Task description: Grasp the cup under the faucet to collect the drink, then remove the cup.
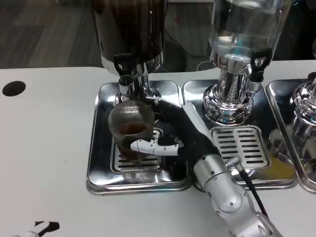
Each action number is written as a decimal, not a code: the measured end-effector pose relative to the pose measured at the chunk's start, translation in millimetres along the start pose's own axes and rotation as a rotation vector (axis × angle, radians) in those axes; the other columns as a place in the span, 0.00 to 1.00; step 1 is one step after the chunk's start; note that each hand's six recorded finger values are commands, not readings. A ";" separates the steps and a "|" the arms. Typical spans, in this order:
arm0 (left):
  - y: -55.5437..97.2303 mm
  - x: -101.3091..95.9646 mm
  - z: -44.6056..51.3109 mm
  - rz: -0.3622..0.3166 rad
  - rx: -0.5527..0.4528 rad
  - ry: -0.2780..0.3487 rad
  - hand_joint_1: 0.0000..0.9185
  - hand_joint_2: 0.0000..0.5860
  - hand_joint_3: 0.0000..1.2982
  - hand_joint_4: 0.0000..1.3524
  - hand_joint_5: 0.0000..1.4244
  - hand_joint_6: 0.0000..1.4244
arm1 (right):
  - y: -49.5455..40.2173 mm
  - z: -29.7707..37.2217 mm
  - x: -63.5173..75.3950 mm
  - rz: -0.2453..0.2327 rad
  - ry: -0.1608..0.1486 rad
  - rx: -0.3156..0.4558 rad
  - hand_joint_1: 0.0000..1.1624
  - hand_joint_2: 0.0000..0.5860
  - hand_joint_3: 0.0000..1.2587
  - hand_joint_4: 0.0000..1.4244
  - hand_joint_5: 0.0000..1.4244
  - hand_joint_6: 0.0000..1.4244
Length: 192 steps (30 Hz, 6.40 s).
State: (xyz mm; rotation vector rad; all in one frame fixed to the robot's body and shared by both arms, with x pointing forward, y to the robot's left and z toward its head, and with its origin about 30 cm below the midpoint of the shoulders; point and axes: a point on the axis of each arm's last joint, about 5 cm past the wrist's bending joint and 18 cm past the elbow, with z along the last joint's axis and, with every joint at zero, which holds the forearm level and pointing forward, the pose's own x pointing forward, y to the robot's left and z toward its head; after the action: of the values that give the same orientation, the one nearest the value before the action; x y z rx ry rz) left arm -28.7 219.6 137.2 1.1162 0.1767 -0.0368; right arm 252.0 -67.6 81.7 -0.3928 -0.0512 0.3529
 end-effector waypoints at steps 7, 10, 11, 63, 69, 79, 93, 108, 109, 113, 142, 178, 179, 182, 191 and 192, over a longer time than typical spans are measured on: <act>-0.1 0.0 0.1 0.000 -0.001 0.001 0.00 0.12 0.22 0.15 0.20 0.30 | 1.1 -1.3 -1.3 0.005 0.005 -0.004 0.69 0.14 0.16 0.12 0.14 0.03; -0.1 -0.3 0.1 0.000 -0.001 0.002 0.00 0.12 0.22 0.15 0.20 0.30 | 2.5 -0.8 -1.2 0.009 0.003 -0.003 0.69 0.14 0.15 0.10 0.13 0.03; -0.1 -0.5 0.0 -0.001 -0.001 0.003 0.00 0.12 0.22 0.15 0.20 0.30 | 2.9 -0.7 -1.1 0.010 0.004 -0.002 0.69 0.14 0.14 0.10 0.13 0.03; 0.3 -2.8 -6.8 -0.039 -0.015 0.036 0.00 0.14 0.26 0.17 0.22 0.31 | 11.9 1.4 5.2 0.007 -0.007 0.057 0.70 0.14 0.27 0.22 0.22 0.11; 0.4 -2.1 -6.9 -0.046 -0.015 0.038 0.00 0.14 0.26 0.17 0.22 0.31 | 12.1 1.1 5.0 0.004 -0.007 0.056 0.71 0.16 0.30 0.25 0.27 0.15; 0.3 0.0 -6.9 -0.041 -0.016 0.032 0.00 0.14 0.27 0.18 0.23 0.31 | 12.2 -0.5 3.2 -0.014 -0.014 0.057 0.71 0.16 0.32 0.27 0.29 0.17; -5.6 7.5 -5.6 -0.053 -0.044 0.020 0.00 0.14 0.27 0.18 0.23 0.31 | 7.0 -1.9 -5.5 -0.017 -0.023 0.060 0.71 0.16 0.32 0.27 0.29 0.17; -11.0 17.1 -3.6 -0.075 -0.046 -0.001 0.00 0.15 0.26 0.18 0.23 0.31 | -7.3 5.0 -18.5 0.002 -0.035 0.047 0.71 0.16 0.32 0.28 0.30 0.17; -11.8 17.9 -3.0 -0.078 -0.046 -0.005 0.00 0.15 0.26 0.18 0.23 0.31 | -8.3 5.4 -19.8 0.004 -0.036 0.047 0.71 0.16 0.32 0.28 0.30 0.17; -13.4 21.2 -1.7 -0.081 -0.053 -0.017 0.00 0.15 0.26 0.18 0.23 0.31 | -12.6 5.9 -25.4 0.013 -0.045 0.047 0.71 0.17 0.33 0.28 0.30 0.17; -22.6 41.0 3.9 -0.126 -0.075 -0.056 0.00 0.15 0.26 0.18 0.23 0.31 | -45.3 -14.3 -97.6 0.005 0.009 0.068 0.71 0.19 0.33 0.28 0.30 0.17; -13.0 47.7 19.9 -0.041 0.068 -0.098 0.00 0.11 0.20 0.11 0.16 0.26 | -69.5 -42.0 -160.4 0.001 -0.058 0.020 0.68 0.15 0.34 0.30 0.32 0.18; -11.5 47.5 19.4 -0.033 0.075 -0.095 0.00 0.11 0.20 0.11 0.16 0.26 | -69.6 -43.5 -161.3 0.000 -0.055 0.019 0.68 0.15 0.35 0.30 0.32 0.18; -8.5 46.7 19.2 -0.020 0.083 -0.090 0.00 0.11 0.19 0.11 0.16 0.26 | -69.3 -48.6 -165.0 -0.002 -0.046 0.027 0.68 0.15 0.35 0.30 0.32 0.18; 2.4 42.3 22.4 0.070 0.083 -0.086 0.00 0.10 0.18 0.10 0.16 0.26 | -70.1 -62.5 -176.8 -0.015 -0.023 0.061 0.68 0.15 0.35 0.30 0.32 0.18; 3.1 42.2 22.5 0.074 0.084 -0.087 0.00 0.10 0.18 0.10 0.16 0.26 | -70.3 -62.6 -177.0 -0.015 -0.025 0.060 0.68 0.15 0.35 0.30 0.32 0.18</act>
State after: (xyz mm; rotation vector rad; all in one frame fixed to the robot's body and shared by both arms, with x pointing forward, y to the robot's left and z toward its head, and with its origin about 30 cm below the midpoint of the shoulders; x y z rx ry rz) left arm 16.0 203.3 142.8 1.2020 0.0559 -0.0271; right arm 116.3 -212.5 54.1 -0.3287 -0.0677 0.3437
